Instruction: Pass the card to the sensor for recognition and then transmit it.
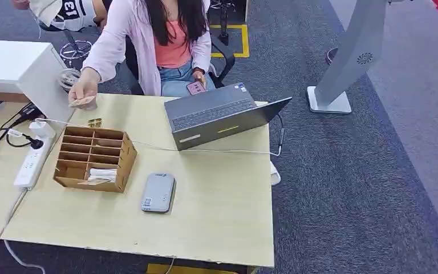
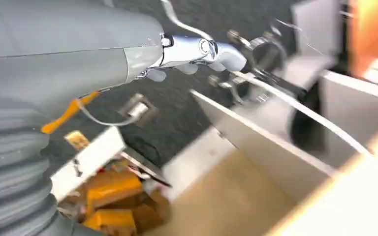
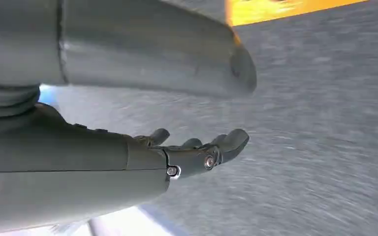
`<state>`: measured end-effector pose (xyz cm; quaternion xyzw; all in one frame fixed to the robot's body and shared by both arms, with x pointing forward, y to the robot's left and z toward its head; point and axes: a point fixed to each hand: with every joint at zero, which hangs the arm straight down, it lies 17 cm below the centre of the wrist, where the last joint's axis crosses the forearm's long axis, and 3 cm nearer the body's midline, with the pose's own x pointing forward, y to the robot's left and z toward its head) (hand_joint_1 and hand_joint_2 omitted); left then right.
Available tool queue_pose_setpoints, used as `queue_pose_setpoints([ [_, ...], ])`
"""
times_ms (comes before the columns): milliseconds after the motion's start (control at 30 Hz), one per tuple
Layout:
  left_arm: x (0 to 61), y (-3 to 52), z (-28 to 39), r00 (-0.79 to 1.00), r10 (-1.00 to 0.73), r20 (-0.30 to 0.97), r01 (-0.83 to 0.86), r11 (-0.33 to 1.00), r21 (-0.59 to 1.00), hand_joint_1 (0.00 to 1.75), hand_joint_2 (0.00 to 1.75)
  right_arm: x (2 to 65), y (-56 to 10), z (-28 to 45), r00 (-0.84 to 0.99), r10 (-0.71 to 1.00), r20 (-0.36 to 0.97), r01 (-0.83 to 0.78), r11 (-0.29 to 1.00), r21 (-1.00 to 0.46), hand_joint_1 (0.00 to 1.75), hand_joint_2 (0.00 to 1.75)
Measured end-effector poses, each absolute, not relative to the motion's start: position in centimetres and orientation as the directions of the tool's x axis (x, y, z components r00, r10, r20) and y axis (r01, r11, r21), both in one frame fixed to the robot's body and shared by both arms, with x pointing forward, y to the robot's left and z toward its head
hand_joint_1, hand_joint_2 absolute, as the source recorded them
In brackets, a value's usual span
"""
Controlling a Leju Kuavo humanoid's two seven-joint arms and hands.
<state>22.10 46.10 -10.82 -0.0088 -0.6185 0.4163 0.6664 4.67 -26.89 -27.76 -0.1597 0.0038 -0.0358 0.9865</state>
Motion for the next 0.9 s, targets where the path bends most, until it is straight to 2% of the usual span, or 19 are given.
queue_pose_setpoints([
  [100, 23.3, 47.4, -6.9, -0.197, 0.526, 0.827, -0.463, 0.694, -0.552, 0.0, 1.75, 3.8, -26.3, -27.8, 0.998, -0.036, -0.043, 0.022, 0.955, -0.296, 0.0, 0.0],
  [200, 26.1, 49.6, -0.3, -0.283, 0.428, 0.858, -0.388, 0.767, -0.511, 0.0, 1.75, 4.0, -25.8, -27.9, 0.998, 0.035, -0.043, -0.046, 0.961, -0.274, 0.0, 0.0],
  [333, 28.1, 53.2, 8.1, -0.394, 0.202, 0.896, -0.448, 0.809, -0.38, 0.0, 1.75, 4.4, -25.7, -27.9, 0.994, 0.106, -0.033, -0.111, 0.96, -0.259, 0.0, 0.0],
  [467, 30.7, 52.7, 14.7, -0.455, 0.029, 0.89, -0.469, 0.842, -0.267, 0.0, 1.75, 4.7, -25.8, -27.9, 0.986, 0.16, -0.033, -0.164, 0.954, -0.252, 0.0, 0.0],
  [700, 38.3, 50.0, 22.9, -0.421, -0.302, 0.855, -0.543, 0.839, 0.029, 0.0, 1.75, 5.2, -25.6, -27.9, 0.965, 0.259, -0.027, -0.258, 0.935, -0.242, 0.0, 0.0],
  [833, 43.8, 48.3, 27.2, -0.297, -0.598, 0.744, -0.626, 0.71, 0.321, 0.0, 1.75, 5.7, -25.4, -27.9, 0.955, 0.298, -0.014, -0.293, 0.926, -0.238, 0.0, 0.0],
  [900, 45.5, 47.6, 28.5, -0.301, -0.635, 0.712, -0.621, 0.697, 0.359, 0.0, 1.75, 5.8, -25.3, -27.9, 0.952, 0.306, -0.013, -0.3, 0.923, -0.239, 0.0, 0.0],
])
